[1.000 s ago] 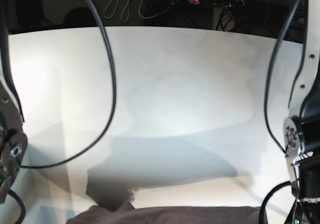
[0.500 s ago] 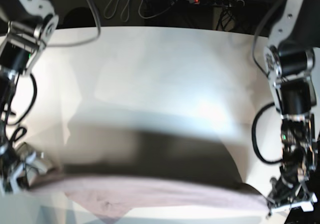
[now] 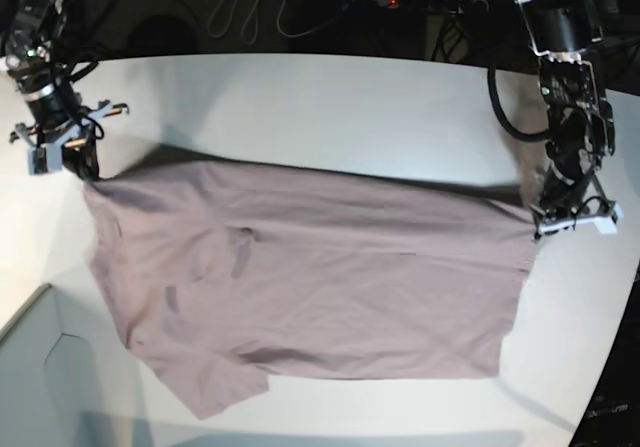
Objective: Layout the t-shirt on the table in an organized manner, then fold the t-shirt properly
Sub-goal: 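Lay the shirt flat by drawing both grippers back across the table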
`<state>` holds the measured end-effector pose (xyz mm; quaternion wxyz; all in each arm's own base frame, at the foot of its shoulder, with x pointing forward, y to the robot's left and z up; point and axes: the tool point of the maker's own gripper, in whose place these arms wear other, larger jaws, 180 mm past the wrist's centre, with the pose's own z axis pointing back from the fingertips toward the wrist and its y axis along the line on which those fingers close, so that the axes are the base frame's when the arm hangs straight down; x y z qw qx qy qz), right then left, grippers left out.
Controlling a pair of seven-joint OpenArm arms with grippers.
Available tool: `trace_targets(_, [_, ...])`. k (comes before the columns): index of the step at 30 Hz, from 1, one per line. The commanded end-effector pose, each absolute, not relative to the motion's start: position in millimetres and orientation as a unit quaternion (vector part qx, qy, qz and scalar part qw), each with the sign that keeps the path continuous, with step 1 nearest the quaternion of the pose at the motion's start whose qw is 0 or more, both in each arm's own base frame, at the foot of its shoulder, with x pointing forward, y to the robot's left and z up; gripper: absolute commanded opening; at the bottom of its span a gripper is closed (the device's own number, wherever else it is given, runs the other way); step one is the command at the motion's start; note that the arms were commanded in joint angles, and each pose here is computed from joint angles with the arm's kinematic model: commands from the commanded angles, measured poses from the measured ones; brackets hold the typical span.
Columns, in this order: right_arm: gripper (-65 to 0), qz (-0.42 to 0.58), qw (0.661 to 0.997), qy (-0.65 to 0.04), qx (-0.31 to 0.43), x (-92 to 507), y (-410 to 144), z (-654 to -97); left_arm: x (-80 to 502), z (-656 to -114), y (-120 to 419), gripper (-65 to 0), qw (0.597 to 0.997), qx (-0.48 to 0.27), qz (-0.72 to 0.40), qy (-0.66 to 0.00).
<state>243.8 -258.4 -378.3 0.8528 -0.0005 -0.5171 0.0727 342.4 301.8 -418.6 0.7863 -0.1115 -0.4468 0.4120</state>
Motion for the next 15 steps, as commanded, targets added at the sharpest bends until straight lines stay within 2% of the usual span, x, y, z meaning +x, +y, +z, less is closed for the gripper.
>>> trace_targets(1, [-65.0, 0.075, 0.838, -0.540, -0.002, 243, -262, -366, 345, -407, 312, -65.0, 0.774, -0.107, 0.413, -0.469])
trace_targets(7, [-65.0, 0.054, 0.855, -0.515, 0.017, 198, -253, -391, 300, -433, 330, -64.9, 0.779, -0.079, 0.440, -0.439])
trace_targets(15, [-65.0, 0.028, 0.888, -0.457, 0.033, 147, -254, -431, 273, -448, 332, -64.9, 0.791, -0.064, 0.442, -0.418])
